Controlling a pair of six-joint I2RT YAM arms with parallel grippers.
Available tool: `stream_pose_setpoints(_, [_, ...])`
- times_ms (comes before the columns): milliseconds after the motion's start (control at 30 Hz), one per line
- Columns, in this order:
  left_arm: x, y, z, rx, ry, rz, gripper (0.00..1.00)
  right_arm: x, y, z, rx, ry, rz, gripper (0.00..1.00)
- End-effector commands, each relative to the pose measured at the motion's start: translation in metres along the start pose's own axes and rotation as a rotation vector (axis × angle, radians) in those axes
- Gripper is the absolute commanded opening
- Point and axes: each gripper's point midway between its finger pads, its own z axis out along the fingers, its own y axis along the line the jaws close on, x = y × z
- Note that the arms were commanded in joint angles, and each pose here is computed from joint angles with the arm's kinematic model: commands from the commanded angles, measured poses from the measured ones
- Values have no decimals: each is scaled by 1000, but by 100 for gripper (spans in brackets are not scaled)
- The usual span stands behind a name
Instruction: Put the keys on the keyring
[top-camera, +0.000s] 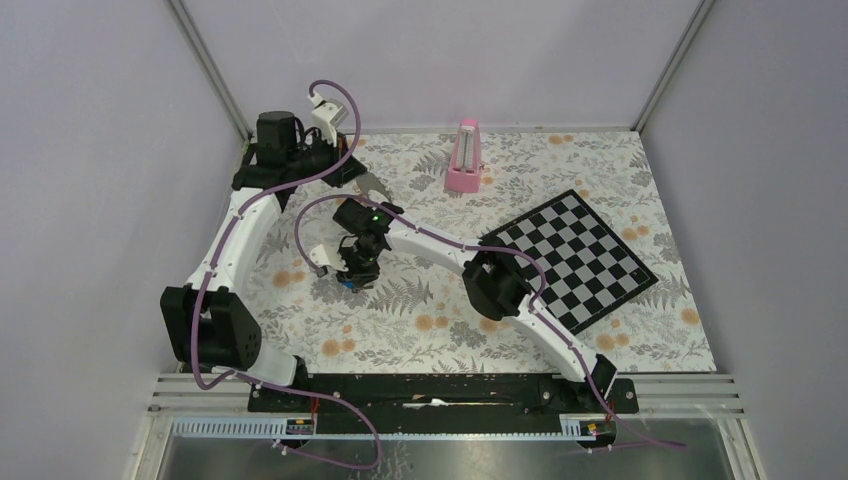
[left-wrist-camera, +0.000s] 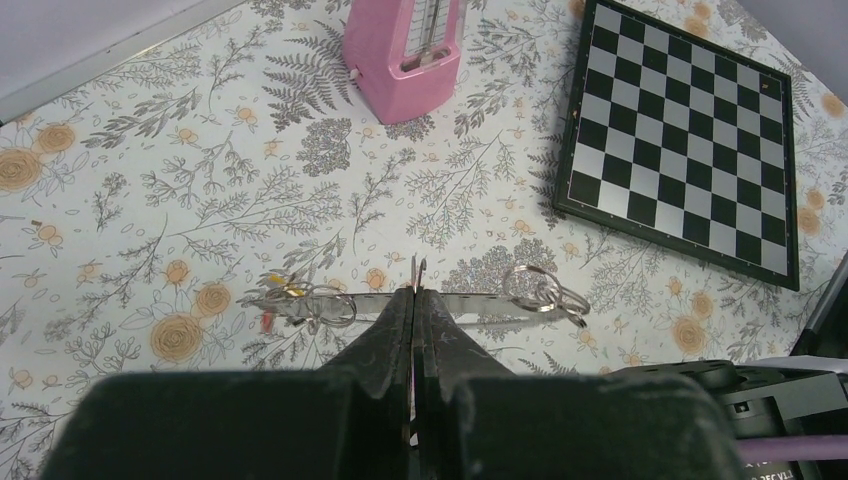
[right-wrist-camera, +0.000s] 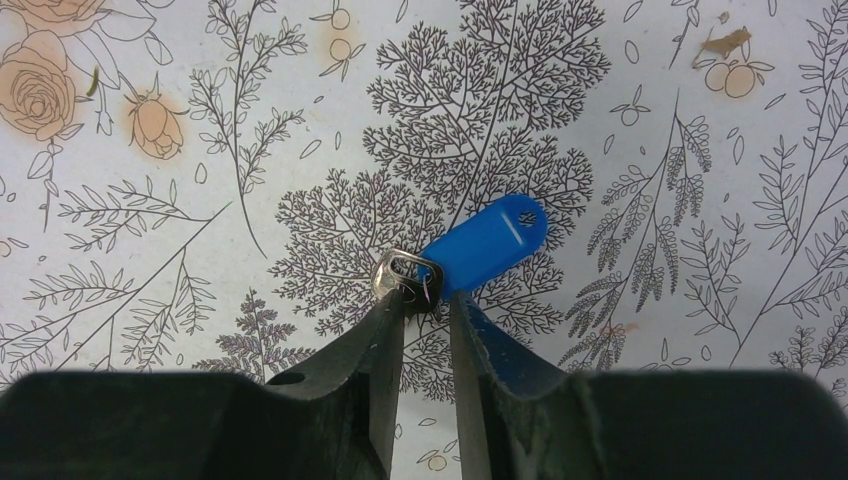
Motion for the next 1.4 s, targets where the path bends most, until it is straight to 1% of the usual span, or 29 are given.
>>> stream_pose_setpoints(0, [-23,-11,-10,27,-74,77,0,-11,1,2,-9,-18,-35,30])
stream_pose_setpoints(433, [-21,-12,-10,28,-70,75,0,-9,5,5,-22,-16,-29,23])
stream_pose_setpoints(533, [-20,-12,-9,29,-68,73,0,-9,5,5,-20,-12,-28,19])
stream_pose_setpoints(800, [-18,-12,-9,32,-64,70,0,-9,4,5,-16,-11,-27,15])
stream_pose_setpoints(833, [-18,-12,-9,32,-63,70,0,-9,4,4,-15,-10,-27,14])
stream_pose_setpoints(867, [-17,-12,-9,32,-62,69,0,-8,3,4,-13,-9,-27,11])
stream_pose_setpoints(933, [-17,-12,-9,32,-61,70,0,-8,2,3,-8,-6,-23,0])
stream_pose_setpoints(1167, [-21,-12,-10,34,-62,91,0,-10,7,-6,-2,4,4,0])
stream_pose_setpoints(1367, [-31,-14,-12,48,-71,123,0,-12,21,-33,19,31,30,0])
